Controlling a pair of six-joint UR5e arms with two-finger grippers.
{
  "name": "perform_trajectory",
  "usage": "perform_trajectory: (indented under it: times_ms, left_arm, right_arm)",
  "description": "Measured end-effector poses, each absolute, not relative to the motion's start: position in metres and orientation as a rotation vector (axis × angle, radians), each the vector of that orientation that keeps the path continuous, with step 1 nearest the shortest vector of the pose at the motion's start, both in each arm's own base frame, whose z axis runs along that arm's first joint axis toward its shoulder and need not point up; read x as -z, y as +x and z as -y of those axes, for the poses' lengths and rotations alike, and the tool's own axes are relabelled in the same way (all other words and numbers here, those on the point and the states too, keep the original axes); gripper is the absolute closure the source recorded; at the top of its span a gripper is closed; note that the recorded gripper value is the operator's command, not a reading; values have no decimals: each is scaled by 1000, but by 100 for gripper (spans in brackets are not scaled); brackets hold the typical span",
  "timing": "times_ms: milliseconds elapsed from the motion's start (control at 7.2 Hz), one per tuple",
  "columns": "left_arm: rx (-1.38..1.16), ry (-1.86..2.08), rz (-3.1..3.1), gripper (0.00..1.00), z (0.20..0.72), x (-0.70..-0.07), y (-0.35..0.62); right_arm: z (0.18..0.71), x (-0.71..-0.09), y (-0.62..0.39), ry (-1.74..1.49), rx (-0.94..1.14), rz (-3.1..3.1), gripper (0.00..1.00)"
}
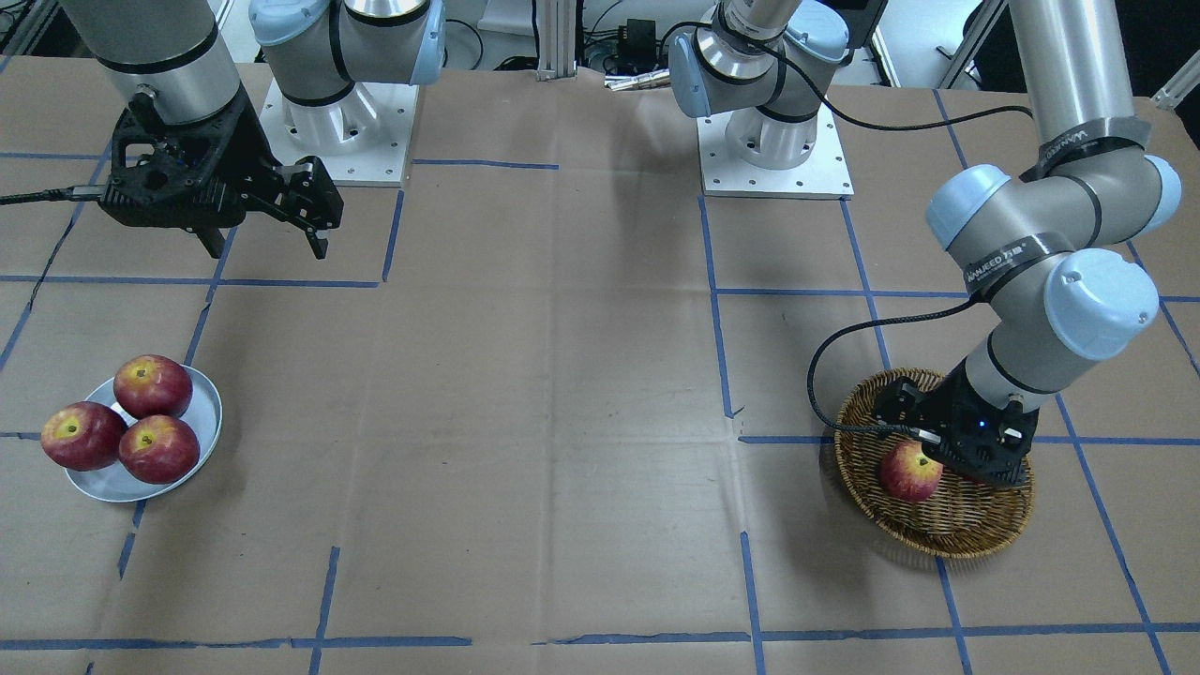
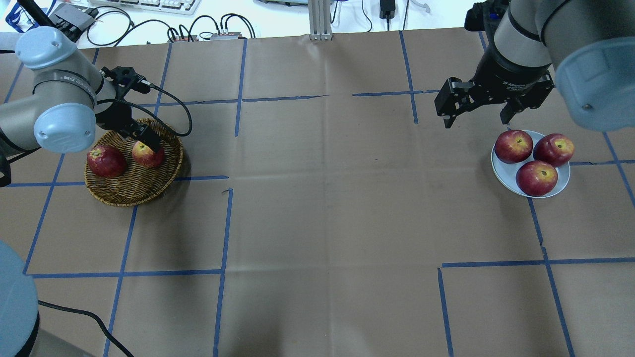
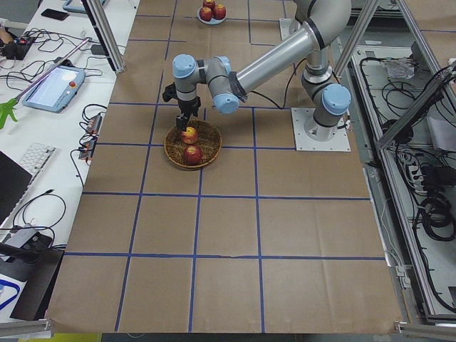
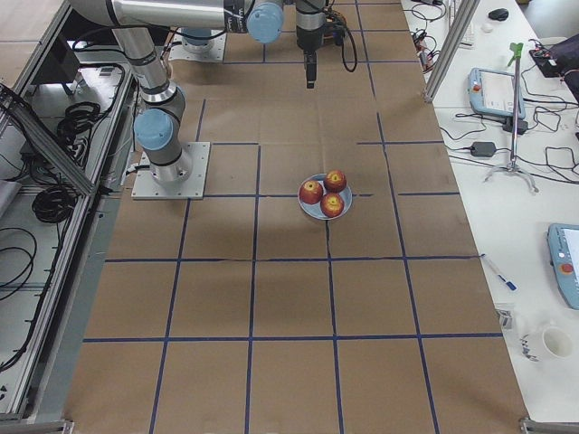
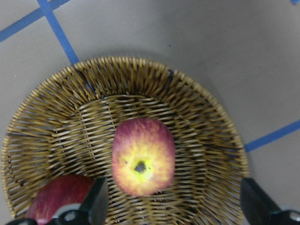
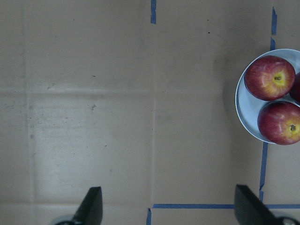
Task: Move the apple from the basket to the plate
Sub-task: 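Lower the left gripper onto the red apple in the basket and close, then lift the apple with the left gripper and carry it toward the table center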
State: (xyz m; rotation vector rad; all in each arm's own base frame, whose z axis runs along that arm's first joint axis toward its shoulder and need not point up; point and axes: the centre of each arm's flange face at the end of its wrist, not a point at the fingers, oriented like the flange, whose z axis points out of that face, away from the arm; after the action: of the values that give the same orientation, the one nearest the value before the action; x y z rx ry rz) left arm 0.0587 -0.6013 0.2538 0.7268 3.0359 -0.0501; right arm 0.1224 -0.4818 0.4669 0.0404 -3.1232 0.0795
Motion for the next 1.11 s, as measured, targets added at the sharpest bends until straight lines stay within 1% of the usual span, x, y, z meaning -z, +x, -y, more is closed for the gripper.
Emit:
perform_trajectory:
  times_ms: [278, 417, 556, 694, 833, 1111]
  left_arm:
    - [10, 748, -3047, 1, 605, -229, 64]
    - [-21, 771, -3054, 12, 605, -216, 65]
    - [-47, 780, -3063, 41, 604, -204, 67]
    - [-59, 779, -3067, 65, 605, -199, 70]
    - [-66, 779, -3066, 69, 606, -197, 73]
    - [-37, 774, -3049, 69, 607, -211, 71]
  right_arm:
    - [482, -467, 122, 40, -79, 3123, 0]
    - [482, -467, 122, 40, -79, 3123, 0]
    - [482, -467, 122, 40, -80, 3123, 0]
    - [482, -467, 122, 40, -82, 3123, 0]
    - [482, -467, 122, 40, -83, 3123, 0]
    - [482, -467, 122, 40, -83, 3123, 0]
